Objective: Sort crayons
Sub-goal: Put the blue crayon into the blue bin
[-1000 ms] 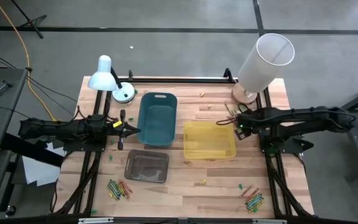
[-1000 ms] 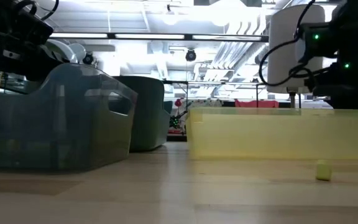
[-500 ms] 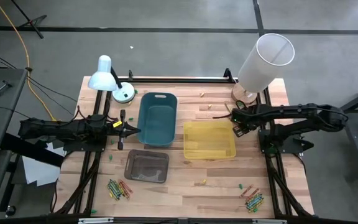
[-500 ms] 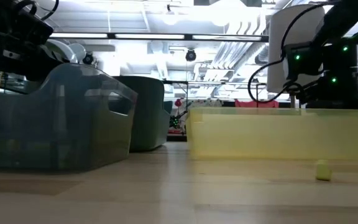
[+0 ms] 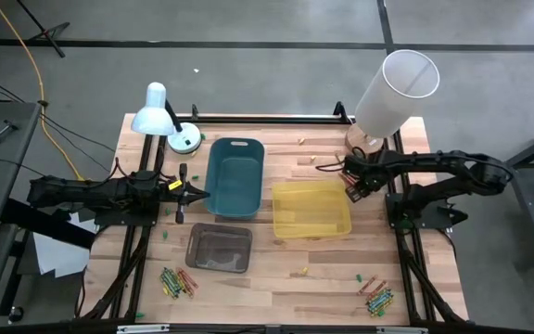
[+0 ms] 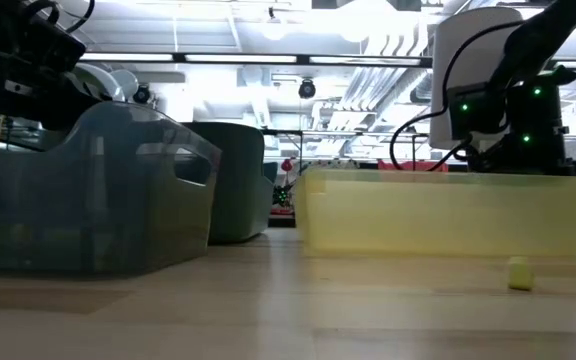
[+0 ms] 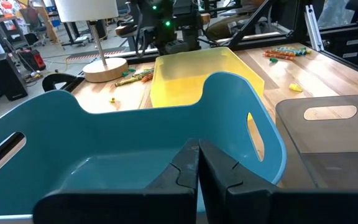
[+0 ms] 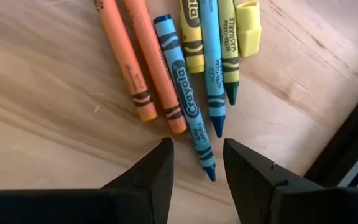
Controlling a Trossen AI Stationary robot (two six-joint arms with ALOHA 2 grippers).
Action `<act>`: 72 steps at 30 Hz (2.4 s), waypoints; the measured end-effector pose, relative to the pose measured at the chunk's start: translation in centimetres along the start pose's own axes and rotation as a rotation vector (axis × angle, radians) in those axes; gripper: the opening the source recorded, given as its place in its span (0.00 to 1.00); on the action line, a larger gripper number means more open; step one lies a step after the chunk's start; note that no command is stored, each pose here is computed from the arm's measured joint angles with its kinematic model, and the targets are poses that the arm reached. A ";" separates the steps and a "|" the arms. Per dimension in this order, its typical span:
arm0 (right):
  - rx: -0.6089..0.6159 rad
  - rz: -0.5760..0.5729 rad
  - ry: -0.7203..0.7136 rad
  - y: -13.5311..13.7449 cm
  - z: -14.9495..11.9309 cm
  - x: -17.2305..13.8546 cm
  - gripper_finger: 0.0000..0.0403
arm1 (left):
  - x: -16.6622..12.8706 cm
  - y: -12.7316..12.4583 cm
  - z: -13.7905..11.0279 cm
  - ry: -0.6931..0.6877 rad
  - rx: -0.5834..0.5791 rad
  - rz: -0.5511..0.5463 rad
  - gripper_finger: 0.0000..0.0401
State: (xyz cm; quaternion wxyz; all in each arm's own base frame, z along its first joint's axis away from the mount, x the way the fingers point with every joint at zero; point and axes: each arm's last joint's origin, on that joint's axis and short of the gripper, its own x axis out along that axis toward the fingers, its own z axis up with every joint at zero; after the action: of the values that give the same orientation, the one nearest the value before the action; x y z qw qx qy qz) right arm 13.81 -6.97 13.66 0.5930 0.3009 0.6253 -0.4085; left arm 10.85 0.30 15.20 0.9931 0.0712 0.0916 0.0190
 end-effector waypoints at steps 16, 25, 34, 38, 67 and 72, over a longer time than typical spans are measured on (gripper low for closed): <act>-0.016 0.006 0.014 -0.1 0.2 0.2 0.33 | 0.0 0.0 0.0 0.000 0.000 0.000 0.00; -0.019 0.025 0.039 0.0 0.3 -0.1 0.33 | 0.0 0.0 0.0 0.000 0.000 0.000 0.00; 0.031 -0.067 0.076 -0.6 -0.1 -0.6 0.33 | 0.0 0.0 0.0 0.000 0.000 0.000 0.00; 0.034 -0.052 0.067 -0.5 -0.1 -0.3 0.33 | 0.0 0.0 0.0 0.000 0.000 0.000 0.00; 0.050 -0.006 0.031 -0.2 0.1 0.2 0.07 | 0.0 0.0 0.0 0.000 0.000 0.000 0.00; 0.046 -0.005 0.020 -0.2 0.2 0.2 0.06 | 0.0 0.0 0.0 0.000 0.000 0.000 0.00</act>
State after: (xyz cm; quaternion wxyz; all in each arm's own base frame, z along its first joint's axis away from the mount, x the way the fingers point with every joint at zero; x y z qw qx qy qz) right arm 13.72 -7.22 13.52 0.5786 0.3171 0.6224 -0.4210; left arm 10.85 0.30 15.19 0.9931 0.0712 0.0916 0.0190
